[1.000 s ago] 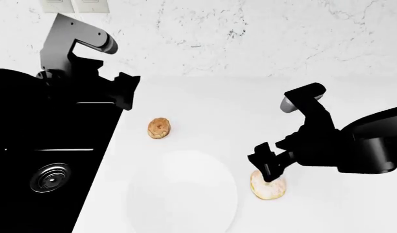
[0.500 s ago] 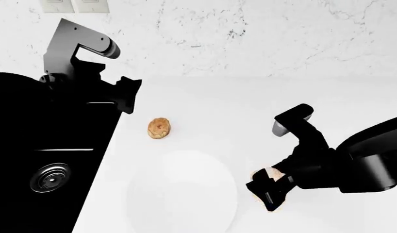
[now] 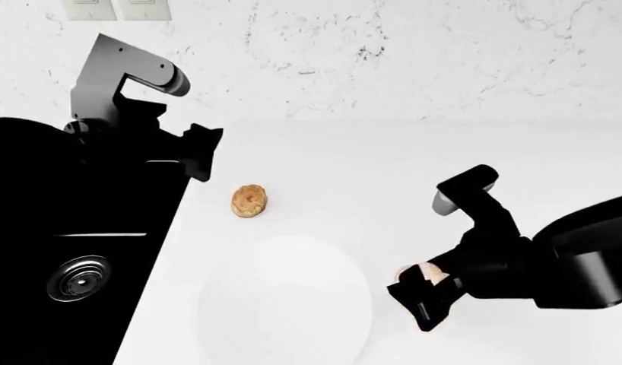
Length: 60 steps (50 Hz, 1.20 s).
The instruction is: Place the pastries on the plates.
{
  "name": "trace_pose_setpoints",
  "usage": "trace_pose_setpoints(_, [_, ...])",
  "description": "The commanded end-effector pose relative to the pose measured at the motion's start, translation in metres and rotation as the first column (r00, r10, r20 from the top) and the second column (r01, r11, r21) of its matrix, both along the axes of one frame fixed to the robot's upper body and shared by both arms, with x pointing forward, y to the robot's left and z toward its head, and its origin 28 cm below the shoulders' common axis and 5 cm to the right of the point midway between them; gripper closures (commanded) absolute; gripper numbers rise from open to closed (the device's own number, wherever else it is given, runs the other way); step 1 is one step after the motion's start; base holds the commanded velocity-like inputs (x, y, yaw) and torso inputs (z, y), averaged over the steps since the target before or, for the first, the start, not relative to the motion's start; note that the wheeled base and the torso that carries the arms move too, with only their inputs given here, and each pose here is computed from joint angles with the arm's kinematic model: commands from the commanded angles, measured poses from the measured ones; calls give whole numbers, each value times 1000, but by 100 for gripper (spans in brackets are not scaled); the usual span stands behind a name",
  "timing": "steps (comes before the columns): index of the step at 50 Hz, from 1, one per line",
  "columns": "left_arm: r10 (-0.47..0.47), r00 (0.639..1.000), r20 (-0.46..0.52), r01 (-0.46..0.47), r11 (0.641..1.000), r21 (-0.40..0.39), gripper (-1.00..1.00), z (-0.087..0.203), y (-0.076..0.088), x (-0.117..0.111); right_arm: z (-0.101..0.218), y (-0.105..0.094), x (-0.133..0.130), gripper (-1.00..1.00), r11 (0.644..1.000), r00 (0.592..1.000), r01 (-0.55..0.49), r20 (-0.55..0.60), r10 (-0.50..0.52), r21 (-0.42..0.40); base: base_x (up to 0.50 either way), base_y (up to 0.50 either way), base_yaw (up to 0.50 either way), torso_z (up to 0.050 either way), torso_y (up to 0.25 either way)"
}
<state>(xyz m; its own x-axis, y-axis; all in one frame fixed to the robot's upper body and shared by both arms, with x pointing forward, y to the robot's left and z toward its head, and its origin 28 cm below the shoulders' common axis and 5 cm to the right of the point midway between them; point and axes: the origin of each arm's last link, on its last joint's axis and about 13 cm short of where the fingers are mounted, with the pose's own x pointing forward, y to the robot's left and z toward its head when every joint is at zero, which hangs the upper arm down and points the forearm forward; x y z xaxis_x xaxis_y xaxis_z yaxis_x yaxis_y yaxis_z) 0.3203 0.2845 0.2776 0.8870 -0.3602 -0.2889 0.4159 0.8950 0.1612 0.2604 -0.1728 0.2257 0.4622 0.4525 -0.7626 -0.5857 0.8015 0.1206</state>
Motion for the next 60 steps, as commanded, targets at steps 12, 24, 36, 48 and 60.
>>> trace_pose_setpoints(12, [-2,1000,1,2,1000,1,-100,1,1,-1,-4,7,-3,100,997,998,-66,-25,65,-45,0,0,0,0,0])
trace_pose_setpoints(24, [0,1000,6,0,1000,-1,-100,0,0,0,63,25,7,100,993,978,-116,171,120,-31,0,0,0,0,0])
trace_pose_setpoints(36, [-11,1000,11,11,1000,-2,-100,3,1,3,96,62,14,100,967,929,-254,275,249,-18,0,0,0,0,0])
trace_pose_setpoints(48, [-13,1000,7,13,1000,-6,-100,-1,-2,5,82,103,11,100,905,874,-422,246,419,-43,0,0,0,0,0])
trace_pose_setpoints(60, [-20,1000,13,20,1000,-13,-100,-4,-5,6,69,123,7,100,857,832,-512,209,513,-65,0,0,0,0,0])
